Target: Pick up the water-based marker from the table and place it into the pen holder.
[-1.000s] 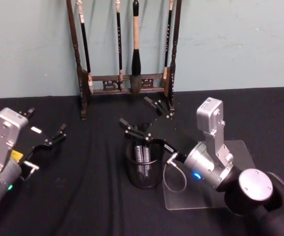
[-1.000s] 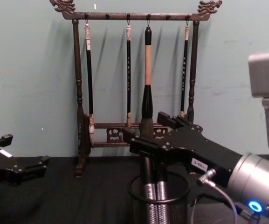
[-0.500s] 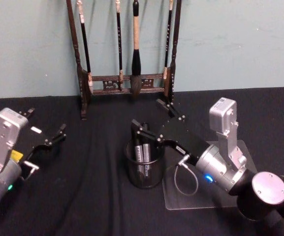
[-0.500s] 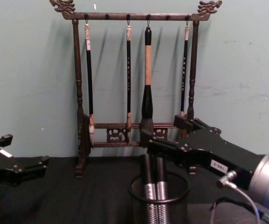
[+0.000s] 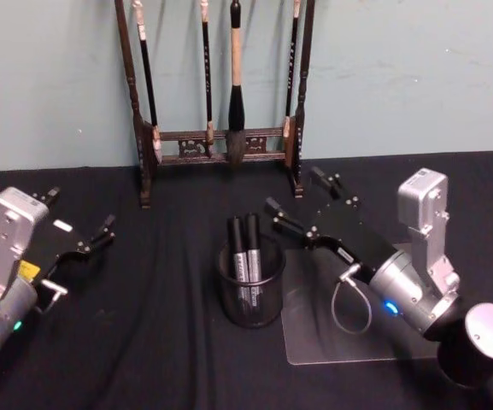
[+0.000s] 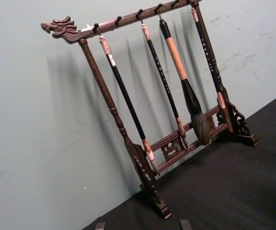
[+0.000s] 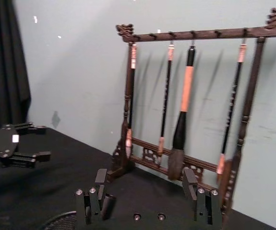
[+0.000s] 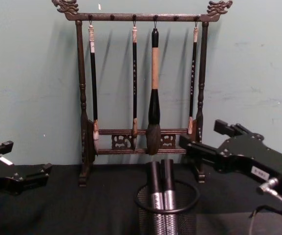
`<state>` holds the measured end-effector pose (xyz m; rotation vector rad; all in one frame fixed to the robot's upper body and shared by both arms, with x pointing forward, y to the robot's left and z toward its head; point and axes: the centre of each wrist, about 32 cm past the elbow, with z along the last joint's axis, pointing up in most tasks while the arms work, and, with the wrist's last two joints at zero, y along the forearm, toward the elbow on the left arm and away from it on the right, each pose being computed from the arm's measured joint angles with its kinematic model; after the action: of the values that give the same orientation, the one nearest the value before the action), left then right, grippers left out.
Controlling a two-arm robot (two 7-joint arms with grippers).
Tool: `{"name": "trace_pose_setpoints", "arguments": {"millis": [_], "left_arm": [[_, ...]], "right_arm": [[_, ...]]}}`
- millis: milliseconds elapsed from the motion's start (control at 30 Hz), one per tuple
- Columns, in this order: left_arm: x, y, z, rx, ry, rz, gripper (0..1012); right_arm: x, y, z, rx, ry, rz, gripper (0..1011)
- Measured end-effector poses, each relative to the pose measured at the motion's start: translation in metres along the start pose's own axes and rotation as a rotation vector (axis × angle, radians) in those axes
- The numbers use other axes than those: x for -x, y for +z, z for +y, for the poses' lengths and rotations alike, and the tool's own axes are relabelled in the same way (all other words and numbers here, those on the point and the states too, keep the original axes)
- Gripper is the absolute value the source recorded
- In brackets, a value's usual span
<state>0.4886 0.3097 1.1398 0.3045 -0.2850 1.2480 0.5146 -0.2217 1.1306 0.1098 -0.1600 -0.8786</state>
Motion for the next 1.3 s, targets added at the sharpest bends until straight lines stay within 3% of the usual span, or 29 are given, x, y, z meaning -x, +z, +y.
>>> {"name": "trace_pose_setpoints", "arguments": {"millis": [467, 800, 1300], "left_arm": [[0.0, 0.0, 0.0, 0.0, 0.0, 0.0, 1009], [0.0, 0.0, 0.0, 0.0, 0.0, 0.0, 1009], [0.0, 0.0, 0.0, 0.0, 0.0, 0.0, 1009]], "right_arm": [[-0.009, -0.004, -0.017, 0.028, -0.099, 0.003, 1002], [-0.012, -0.012, -0.023, 0.088, -0.172, 0.015, 1002], [-0.008, -0.03, -0.025, 0.143, -0.188, 0.023, 1002]]}}
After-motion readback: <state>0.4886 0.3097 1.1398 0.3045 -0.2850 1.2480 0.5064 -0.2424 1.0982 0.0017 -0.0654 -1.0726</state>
